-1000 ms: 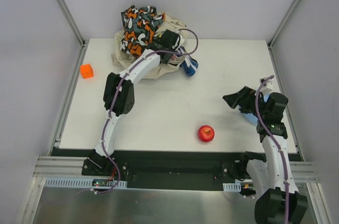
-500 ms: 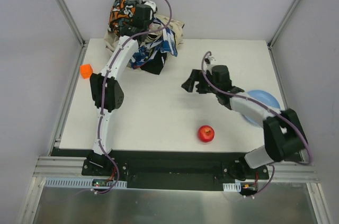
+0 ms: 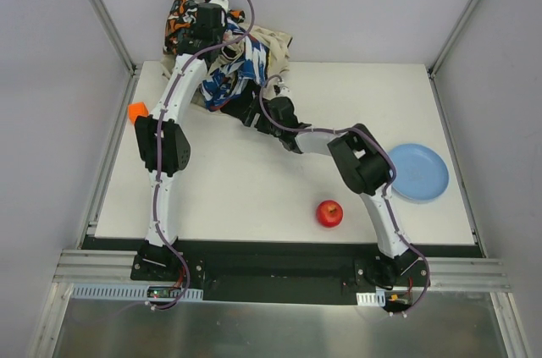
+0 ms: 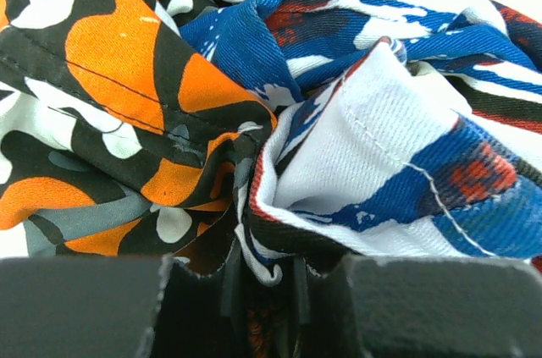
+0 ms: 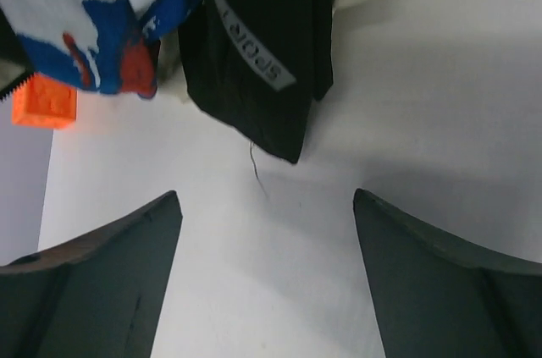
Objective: Pick out a specific cloth from the pile
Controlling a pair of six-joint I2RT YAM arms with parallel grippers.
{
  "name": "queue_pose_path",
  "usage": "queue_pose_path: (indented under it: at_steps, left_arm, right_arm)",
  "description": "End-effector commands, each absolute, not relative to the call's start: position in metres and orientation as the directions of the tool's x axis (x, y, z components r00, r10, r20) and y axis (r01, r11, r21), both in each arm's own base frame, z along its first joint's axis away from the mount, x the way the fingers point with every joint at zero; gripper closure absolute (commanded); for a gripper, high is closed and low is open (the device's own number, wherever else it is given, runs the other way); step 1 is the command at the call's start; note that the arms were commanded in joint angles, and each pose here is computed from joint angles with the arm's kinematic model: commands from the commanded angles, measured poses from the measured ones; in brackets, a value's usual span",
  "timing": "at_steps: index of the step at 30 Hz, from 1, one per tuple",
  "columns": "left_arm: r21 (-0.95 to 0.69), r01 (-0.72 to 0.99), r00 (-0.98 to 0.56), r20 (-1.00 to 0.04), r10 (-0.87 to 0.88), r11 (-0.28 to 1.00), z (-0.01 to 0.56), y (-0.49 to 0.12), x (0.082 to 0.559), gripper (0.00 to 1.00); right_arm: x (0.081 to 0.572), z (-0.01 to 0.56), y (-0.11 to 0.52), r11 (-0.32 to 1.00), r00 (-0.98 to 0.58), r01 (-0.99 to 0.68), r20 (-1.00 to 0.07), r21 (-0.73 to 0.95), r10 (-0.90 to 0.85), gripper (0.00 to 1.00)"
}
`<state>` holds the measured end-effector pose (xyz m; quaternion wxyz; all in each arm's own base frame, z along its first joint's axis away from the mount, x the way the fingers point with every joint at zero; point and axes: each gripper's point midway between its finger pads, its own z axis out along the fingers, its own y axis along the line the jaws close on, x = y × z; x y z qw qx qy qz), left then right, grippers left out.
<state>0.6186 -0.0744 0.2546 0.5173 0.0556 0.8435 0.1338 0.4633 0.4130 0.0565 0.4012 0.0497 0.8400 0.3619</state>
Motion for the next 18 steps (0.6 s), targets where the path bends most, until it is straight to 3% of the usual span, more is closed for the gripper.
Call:
queue_pose_path:
  at_steps: [1, 9, 12, 15, 18]
  left_arm:
    - [0.162, -0.194, -0.216, -0.969, 0.119, 0.968, 0.339, -0.049, 0.632, 1.0]
    - [0.152, -0.187, -0.233, -0.967, 0.107, 0.97, 0.33, -0.051, 0.632, 1.0]
    - [0.15, -0.184, -0.239, -0.965, 0.104, 0.971, 0.328, -0.052, 0.632, 1.0]
    - [0.151, -0.186, -0.249, -0.963, 0.103, 0.971, 0.323, -0.051, 0.631, 1.0]
    - [0.15, -0.201, -0.267, -0.959, 0.093, 0.968, 0.314, -0.048, 0.63, 1.0]
  right_arm:
    - [0.506, 0.089, 0.428, 0.669, -0.566, -0.161, -0.623, 0.726, 0.54, 0.17]
    - [0.528, 0.066, 0.463, 0.633, -0.578, -0.099, -0.562, 0.768, 0.592, 0.34]
    - [0.534, 0.062, 0.473, 0.607, -0.579, -0.088, -0.536, 0.79, 0.614, 0.53]
    - [0.528, 0.07, 0.482, 0.585, -0.595, -0.121, -0.53, 0.802, 0.604, 0.99]
    - [0.511, 0.099, 0.473, 0.595, -0.579, -0.195, -0.581, 0.78, 0.572, 0.99]
